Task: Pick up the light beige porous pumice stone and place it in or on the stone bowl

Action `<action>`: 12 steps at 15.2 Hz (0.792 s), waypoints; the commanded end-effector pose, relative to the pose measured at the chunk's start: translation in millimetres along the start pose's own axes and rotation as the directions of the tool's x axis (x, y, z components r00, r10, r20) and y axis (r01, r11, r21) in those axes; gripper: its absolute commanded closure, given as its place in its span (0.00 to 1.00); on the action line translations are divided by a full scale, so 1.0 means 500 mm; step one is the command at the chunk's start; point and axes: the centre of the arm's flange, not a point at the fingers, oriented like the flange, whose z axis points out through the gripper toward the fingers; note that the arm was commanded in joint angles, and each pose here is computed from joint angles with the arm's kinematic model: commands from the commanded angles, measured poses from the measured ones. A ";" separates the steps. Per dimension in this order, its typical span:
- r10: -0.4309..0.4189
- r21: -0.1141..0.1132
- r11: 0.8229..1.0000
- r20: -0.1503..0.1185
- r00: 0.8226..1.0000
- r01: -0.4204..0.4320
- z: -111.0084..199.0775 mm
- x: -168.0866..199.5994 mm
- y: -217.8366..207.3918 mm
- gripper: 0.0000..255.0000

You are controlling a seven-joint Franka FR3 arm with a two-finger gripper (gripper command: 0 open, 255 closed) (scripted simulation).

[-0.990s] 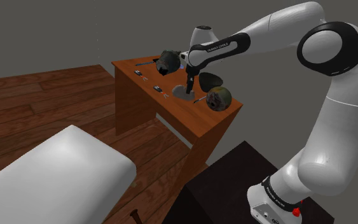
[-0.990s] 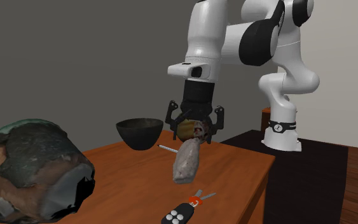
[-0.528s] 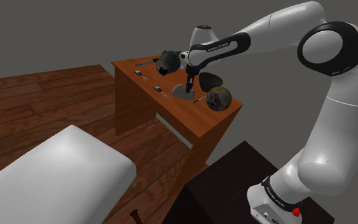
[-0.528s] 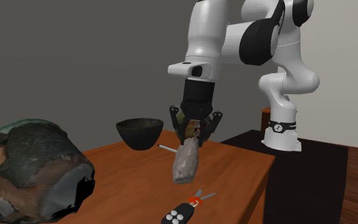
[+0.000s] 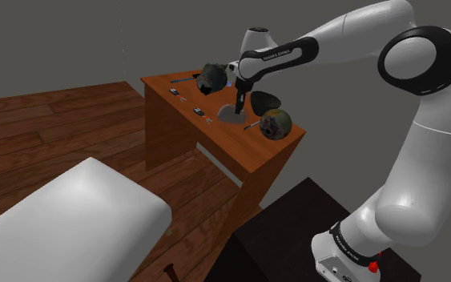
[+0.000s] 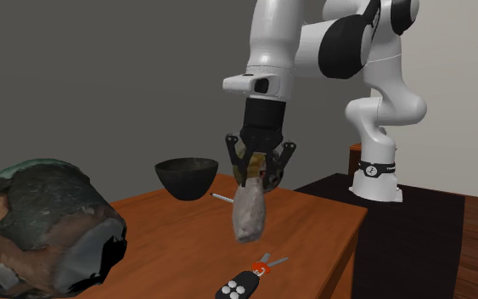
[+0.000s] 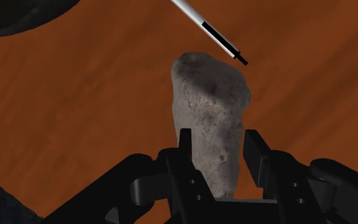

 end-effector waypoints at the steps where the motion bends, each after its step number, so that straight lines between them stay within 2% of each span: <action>1: 0.000 0.000 1.000 0.000 1.000 0.000 -0.021 -0.001 -0.001 1.00; 12: 0.000 0.000 1.000 0.000 1.000 0.000 -0.136 -0.010 0.012 1.00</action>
